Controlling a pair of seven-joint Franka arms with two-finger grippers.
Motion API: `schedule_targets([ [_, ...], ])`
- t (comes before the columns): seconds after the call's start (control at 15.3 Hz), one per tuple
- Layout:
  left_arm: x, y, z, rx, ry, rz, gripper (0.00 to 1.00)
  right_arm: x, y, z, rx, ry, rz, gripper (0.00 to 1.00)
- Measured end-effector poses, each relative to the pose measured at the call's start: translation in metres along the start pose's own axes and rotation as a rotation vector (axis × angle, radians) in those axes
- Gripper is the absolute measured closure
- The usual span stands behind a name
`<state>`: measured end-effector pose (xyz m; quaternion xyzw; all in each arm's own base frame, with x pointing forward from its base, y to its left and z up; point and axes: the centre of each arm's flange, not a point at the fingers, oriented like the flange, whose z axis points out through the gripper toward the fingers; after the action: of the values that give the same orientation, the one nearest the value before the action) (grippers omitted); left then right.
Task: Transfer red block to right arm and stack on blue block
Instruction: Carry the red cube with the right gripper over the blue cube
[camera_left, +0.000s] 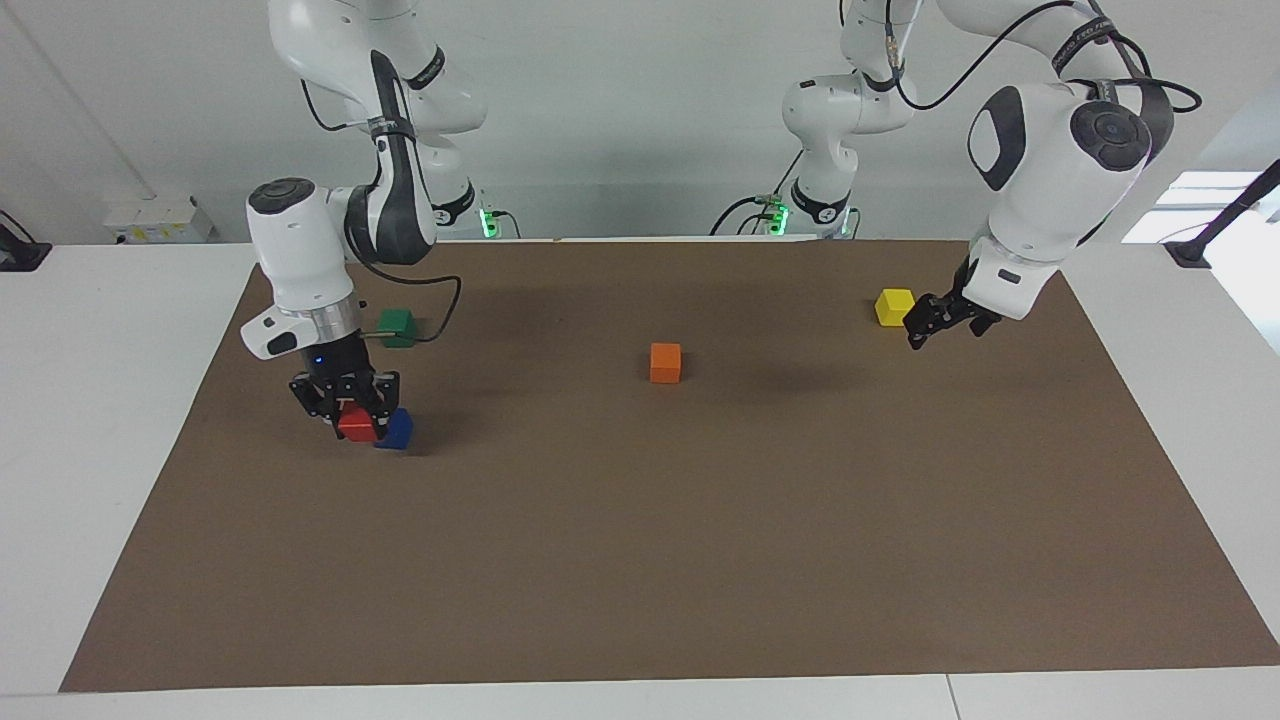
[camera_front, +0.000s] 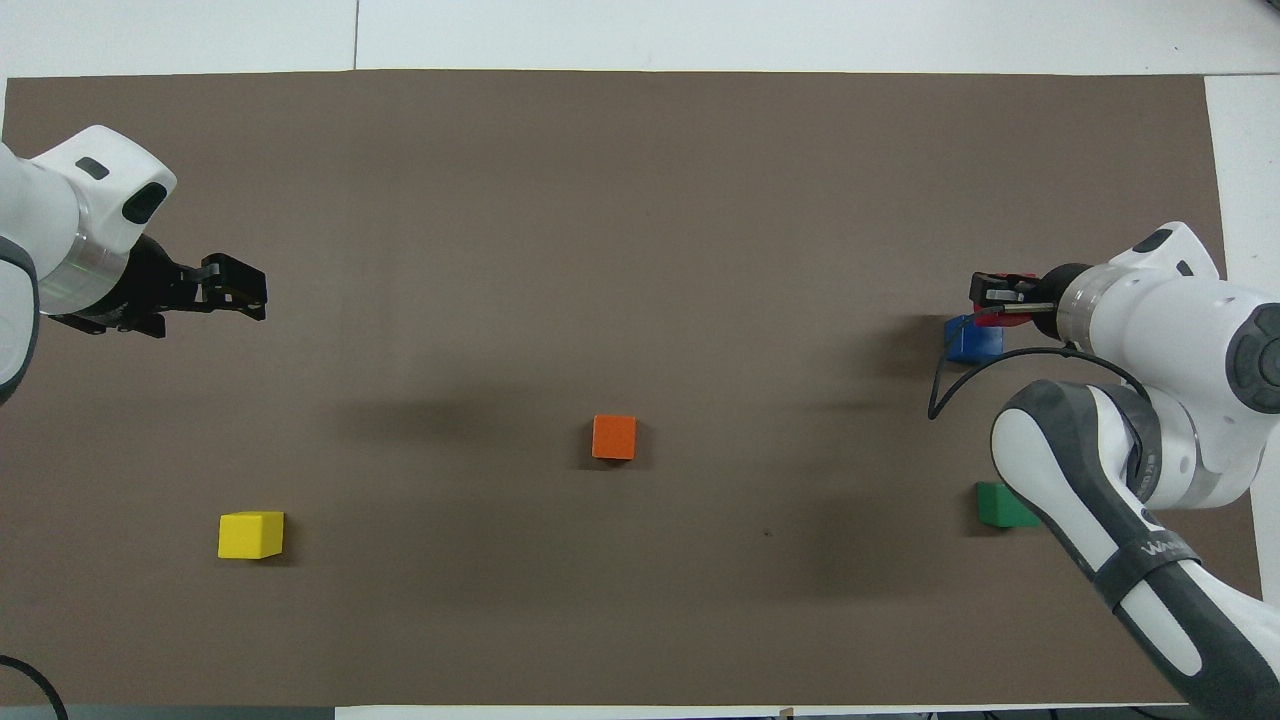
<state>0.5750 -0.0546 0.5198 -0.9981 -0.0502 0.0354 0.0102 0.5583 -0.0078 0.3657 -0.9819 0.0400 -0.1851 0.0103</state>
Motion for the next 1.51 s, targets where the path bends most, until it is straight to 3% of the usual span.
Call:
schedule_targets([
  [0.66, -0.034, -0.006, -0.032, 0.014, -0.014, 0.004, 0.0, -0.017, 0.002, 0.014, -0.004, -0.04, 0.01, 0.45],
  [0.92, -0.032, -0.006, -0.032, 0.01, 0.006, 0.026, 0.0, -0.02, 0.002, 0.017, -0.005, -0.049, 0.022, 0.45],
  [1.44, -0.034, -0.008, -0.027, 0.014, -0.018, 0.046, 0.0, -0.02, 0.002, 0.018, -0.005, -0.051, 0.023, 0.45],
  [1.51, -0.034, -0.007, -0.027, 0.015, -0.019, 0.047, 0.0, -0.021, 0.002, 0.018, -0.005, -0.057, 0.027, 0.4],
])
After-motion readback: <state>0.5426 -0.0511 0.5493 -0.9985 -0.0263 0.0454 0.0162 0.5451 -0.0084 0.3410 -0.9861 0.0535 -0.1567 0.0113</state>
